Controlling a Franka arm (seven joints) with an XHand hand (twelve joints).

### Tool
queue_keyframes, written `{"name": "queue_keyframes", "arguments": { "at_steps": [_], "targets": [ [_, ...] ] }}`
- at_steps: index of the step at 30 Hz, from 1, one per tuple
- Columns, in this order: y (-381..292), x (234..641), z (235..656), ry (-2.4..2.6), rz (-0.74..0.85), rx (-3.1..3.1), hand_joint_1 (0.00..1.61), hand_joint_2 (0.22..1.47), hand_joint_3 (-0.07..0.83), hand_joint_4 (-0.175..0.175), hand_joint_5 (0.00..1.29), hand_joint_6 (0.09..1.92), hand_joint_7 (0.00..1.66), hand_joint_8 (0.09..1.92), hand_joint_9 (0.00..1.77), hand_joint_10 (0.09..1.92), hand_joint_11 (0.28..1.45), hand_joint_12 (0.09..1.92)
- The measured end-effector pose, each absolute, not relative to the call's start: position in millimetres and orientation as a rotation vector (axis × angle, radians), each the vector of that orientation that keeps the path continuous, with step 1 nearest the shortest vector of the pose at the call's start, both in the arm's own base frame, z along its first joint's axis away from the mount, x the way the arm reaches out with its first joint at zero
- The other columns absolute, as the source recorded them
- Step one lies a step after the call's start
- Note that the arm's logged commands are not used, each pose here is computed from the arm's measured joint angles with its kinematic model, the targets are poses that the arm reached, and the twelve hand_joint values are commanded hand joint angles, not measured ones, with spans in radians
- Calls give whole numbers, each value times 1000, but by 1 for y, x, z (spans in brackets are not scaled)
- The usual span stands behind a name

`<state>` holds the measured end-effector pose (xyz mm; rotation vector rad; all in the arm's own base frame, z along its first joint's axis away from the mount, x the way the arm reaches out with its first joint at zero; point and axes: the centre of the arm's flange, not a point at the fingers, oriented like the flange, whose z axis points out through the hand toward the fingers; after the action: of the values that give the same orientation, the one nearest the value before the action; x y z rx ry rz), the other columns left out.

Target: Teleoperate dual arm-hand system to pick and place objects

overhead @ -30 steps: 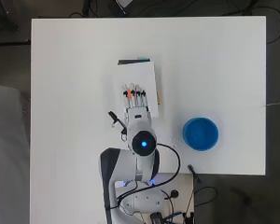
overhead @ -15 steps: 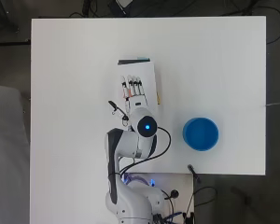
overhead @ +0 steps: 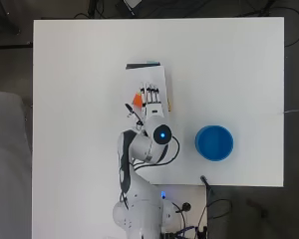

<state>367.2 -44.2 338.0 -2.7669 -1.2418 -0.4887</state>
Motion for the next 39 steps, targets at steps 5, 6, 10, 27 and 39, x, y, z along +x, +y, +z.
{"name": "queue_keyframes", "arguments": {
  "at_steps": [5, 6, 10, 27, 39],
  "targets": [
    [-48, 415, 326, -1199, -343, -2728, 304, 985, 8, 34, 196, 87, 274, 87, 434, 87, 545, 87],
    [-47, 422, 323, -1215, -327, -2709, 305, 986, 7, 35, 206, 87, 279, 87, 426, 87, 531, 87],
    [-41, 428, 313, -1349, -263, -2611, 314, 987, 4, 14, 251, 87, 310, 87, 423, 87, 498, 87],
    [-88, 377, 299, -1343, -270, -2460, 1131, 1336, 19, -167, 540, 1440, 666, 1802, 980, 1916, 712, 1805],
    [-131, 402, 501, -1540, -501, -2629, 945, 1327, 3, 40, 574, 1524, 679, 1901, 1016, 1920, 798, 1904]
  ]
}}
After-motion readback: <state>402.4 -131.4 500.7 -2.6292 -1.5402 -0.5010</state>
